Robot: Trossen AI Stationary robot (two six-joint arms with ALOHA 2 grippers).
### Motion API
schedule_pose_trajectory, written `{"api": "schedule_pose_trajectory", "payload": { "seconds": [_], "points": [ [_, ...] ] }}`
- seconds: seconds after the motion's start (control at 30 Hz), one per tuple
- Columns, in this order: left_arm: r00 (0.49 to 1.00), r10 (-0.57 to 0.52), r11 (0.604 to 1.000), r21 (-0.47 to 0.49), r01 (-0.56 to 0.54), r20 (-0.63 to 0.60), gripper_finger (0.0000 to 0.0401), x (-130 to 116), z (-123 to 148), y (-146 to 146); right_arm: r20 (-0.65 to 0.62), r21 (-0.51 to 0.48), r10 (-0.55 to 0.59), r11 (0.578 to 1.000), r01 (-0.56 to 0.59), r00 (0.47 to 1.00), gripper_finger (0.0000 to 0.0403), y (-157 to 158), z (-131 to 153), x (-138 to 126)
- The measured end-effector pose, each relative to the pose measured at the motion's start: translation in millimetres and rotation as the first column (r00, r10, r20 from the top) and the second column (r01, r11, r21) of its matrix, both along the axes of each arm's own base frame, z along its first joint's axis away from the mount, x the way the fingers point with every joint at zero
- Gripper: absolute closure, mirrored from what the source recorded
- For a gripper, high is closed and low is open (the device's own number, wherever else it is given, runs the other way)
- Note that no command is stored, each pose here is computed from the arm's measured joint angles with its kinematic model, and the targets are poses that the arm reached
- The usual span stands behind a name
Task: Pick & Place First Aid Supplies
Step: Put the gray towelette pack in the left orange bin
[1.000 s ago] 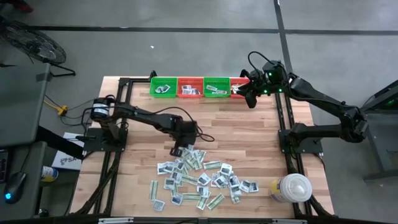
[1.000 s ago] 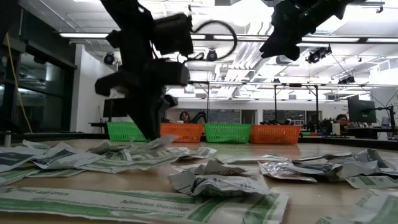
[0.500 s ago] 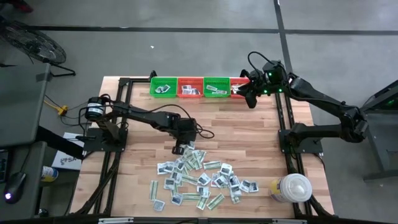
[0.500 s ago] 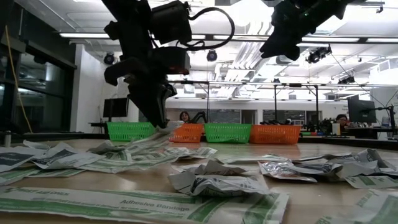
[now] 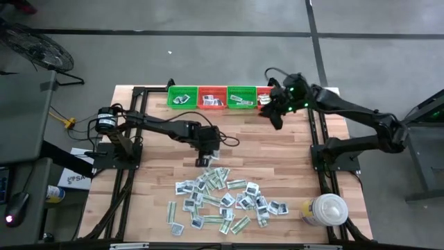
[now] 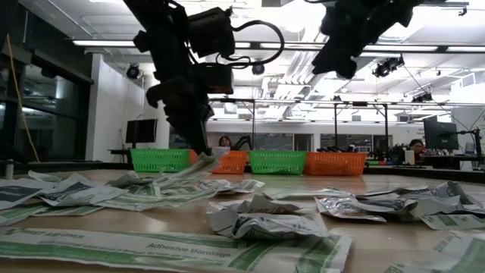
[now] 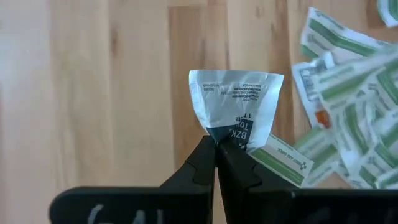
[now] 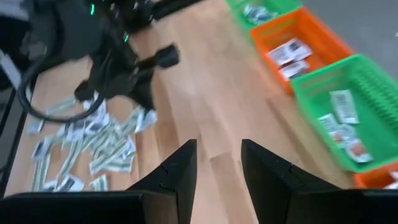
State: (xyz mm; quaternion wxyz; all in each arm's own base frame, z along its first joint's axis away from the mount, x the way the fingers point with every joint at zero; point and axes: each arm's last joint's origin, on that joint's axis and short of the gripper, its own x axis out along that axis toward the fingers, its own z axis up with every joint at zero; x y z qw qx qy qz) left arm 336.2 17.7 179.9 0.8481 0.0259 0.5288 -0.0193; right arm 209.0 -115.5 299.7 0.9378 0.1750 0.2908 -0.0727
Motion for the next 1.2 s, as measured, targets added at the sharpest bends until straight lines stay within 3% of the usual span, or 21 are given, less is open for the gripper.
{"api": "schedule_pose_trajectory", "payload": {
  "seconds": [0.17,0.5,0.77,1.2],
  "points": [
    [0.999,0.03,1.0,0.002,-0.03,0.037,0.04,3,2,5,-0.07,0.05,0.092,0.995,-0.088,0.993,0.0284,14,-21,27],
    [0.993,0.105,0.994,0.024,-0.107,0.046,0.04,3,3,6,-0.17,0.213,0.114,0.974,-0.076,0.979,0.0284,33,-74,82],
    [0.986,0.139,0.989,0.028,-0.142,0.097,0.04,8,5,7,-0.117,0.274,0.11,0.959,-0.074,0.987,0.0284,43,-101,115],
    [0.969,0.175,0.982,0.043,-0.185,0.172,0.04,13,9,8,-0.093,0.309,0.063,0.95,-0.031,0.994,0.0284,42,-110,125]
  ]
}}
